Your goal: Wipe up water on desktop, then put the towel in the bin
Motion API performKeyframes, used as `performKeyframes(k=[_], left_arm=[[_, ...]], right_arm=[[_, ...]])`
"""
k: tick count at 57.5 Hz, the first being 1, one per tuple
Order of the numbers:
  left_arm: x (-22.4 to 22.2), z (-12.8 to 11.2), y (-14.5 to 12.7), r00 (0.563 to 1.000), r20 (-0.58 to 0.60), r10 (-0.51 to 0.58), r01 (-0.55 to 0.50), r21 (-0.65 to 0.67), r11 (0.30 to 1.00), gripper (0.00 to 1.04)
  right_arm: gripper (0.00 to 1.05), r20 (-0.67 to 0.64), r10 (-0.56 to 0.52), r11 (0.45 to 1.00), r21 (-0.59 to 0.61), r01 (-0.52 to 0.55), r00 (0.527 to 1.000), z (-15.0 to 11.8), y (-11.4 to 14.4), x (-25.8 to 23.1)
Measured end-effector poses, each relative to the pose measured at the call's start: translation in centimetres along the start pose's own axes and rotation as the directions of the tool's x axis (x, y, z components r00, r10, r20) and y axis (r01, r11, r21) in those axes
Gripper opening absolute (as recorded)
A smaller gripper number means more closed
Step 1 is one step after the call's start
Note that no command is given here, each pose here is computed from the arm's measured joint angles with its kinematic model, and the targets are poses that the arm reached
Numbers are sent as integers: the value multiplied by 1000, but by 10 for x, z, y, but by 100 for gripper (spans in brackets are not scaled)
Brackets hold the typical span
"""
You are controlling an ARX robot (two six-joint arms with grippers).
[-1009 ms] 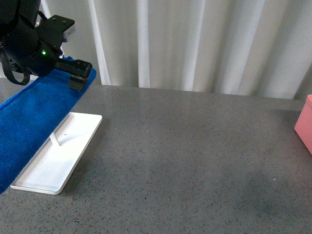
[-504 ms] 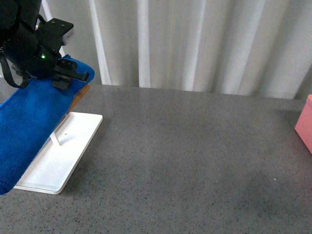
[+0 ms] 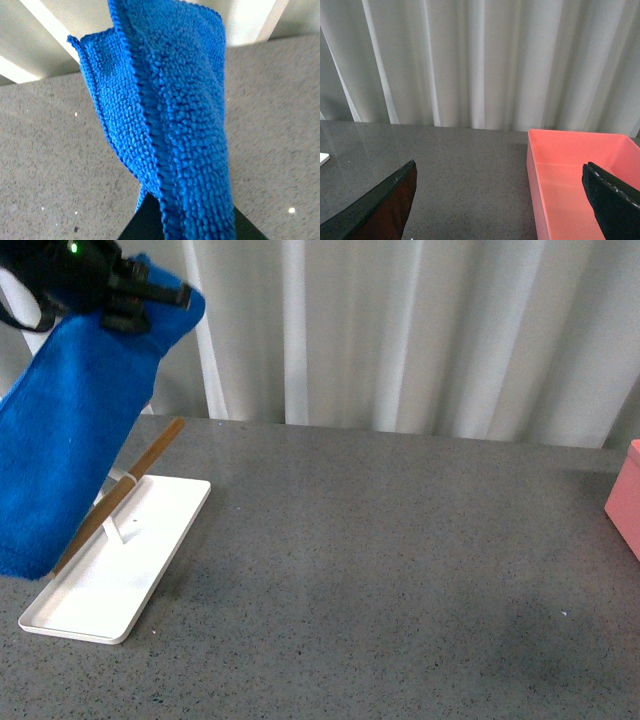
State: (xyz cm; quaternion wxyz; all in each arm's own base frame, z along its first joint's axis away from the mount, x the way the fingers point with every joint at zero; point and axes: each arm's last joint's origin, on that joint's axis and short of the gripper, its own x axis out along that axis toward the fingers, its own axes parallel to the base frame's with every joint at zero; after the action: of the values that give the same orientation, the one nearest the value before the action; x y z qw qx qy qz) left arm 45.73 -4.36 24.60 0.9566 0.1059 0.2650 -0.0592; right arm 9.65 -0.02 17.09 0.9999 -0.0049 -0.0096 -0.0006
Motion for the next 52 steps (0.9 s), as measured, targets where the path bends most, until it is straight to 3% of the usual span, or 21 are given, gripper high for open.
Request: performKeyframes(k=[12,24,36,52], left_arm=[[-42,47,-27,961,235,-144,159,-47,986,6],[-86,62,-63,825,407,-392,446,-45,894,6],[-109,33,-119,615,467,-635,730,-35,682,6],[-112,-17,-174,453,500,-738,867,-55,495,6]], right_arm=[[98,0,0,1000,0,0,1000,0,0,0],[98,0,0,1000,0,0,1000,0,0,0],[98,0,0,1000,0,0,1000,0,0,0],[98,0,0,1000,0,0,1000,0,0,0]])
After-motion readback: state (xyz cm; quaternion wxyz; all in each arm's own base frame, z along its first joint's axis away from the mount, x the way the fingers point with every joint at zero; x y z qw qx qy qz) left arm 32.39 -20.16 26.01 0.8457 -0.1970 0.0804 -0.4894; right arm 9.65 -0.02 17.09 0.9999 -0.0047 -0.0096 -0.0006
